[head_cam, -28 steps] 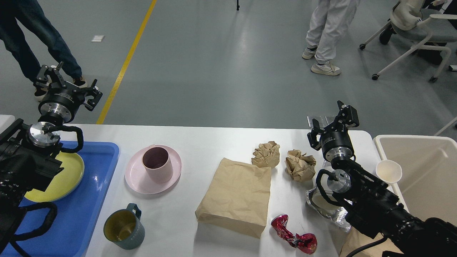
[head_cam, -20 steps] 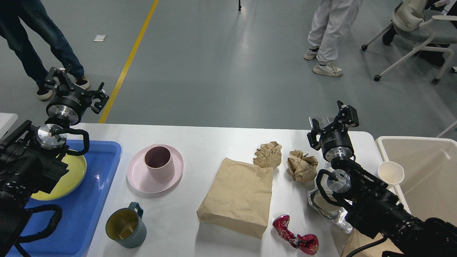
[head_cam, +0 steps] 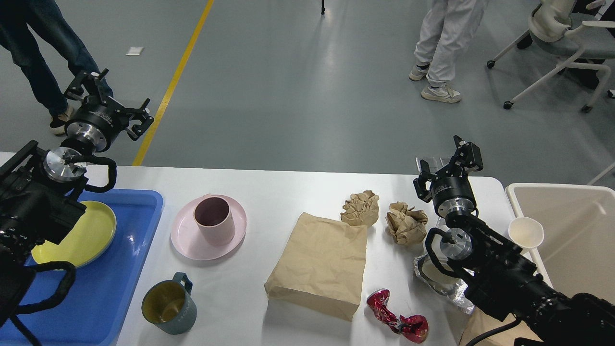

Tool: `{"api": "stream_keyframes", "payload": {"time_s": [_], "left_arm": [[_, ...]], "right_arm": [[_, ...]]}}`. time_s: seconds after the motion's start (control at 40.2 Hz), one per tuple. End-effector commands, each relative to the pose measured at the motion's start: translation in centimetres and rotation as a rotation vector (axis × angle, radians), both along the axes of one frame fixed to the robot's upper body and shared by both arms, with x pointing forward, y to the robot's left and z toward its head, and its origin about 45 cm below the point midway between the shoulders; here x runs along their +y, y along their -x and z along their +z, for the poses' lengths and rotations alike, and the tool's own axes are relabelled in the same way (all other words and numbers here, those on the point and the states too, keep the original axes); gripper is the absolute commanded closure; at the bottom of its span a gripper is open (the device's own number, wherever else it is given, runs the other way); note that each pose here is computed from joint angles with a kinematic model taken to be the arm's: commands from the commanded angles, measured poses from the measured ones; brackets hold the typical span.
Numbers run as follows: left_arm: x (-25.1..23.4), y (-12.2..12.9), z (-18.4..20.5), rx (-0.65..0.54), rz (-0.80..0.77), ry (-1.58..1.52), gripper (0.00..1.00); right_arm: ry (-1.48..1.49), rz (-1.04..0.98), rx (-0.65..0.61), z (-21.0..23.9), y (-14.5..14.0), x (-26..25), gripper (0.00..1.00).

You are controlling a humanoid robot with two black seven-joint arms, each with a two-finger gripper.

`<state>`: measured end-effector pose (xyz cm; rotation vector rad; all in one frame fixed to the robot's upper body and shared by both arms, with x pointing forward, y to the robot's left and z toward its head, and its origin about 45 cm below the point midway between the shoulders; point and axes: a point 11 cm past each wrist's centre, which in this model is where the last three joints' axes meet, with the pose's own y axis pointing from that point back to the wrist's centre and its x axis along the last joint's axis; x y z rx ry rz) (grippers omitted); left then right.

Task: Tidy desktop
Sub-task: 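Raise the left gripper and move it above the teal mug, then lower the left gripper and grasp the teal mug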

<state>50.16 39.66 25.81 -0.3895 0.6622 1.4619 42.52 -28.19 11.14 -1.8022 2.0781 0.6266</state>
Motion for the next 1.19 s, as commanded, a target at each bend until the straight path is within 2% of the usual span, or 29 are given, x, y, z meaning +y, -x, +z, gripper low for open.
{"api": "stream_keyframes", "payload": {"time_s": [0.0,0.174,0.324,0.473,0.498,0.572,0.771,0.871,0.971,1.17], "left_arm": [[0.3,-0.5,2.0,0.084,-0.106,-0.240,0.04],[1.6,-0.5,3.8,0.263,-0.238,-0.686,0.04],[2.7,-0.1,5.1,0.499,-0.368,-1.169,0.04],[5.4,2.1,5.1,0.762,-0.551,-1.461,0.04],[5.7,3.0,4.4,0.828,-0.643,-1.500,0.04],[6.1,4.5,4.1,0.917,-0.801,-1.530,0.04],[4.3,5.8,4.8,0.981,-1.059,-1.520,0.04],[4.2,7.8,3.8,1.090,-1.171,-1.538,0.04],[2.0,10.0,1.8,1.127,-1.326,-1.484,0.04],[-1.1,11.3,2.0,1.112,-1.448,-1.462,0.04]], "right_arm": [[0.000,0.000,0.000,0.0,0.0,0.0,0.00],[0.000,0.000,0.000,0.0,0.0,0.0,0.00],[0.000,0.000,0.000,0.0,0.0,0.0,0.00],[0.000,0.000,0.000,0.0,0.0,0.0,0.00],[0.000,0.000,0.000,0.0,0.0,0.0,0.00],[0.000,0.000,0.000,0.0,0.0,0.0,0.00],[-0.001,-0.001,0.000,0.0,0.0,0.0,0.00],[0.000,0.000,0.000,0.0,0.0,0.0,0.00],[0.000,0.000,0.000,0.0,0.0,0.0,0.00],[0.001,-0.001,0.000,0.0,0.0,0.0,0.00]]}}
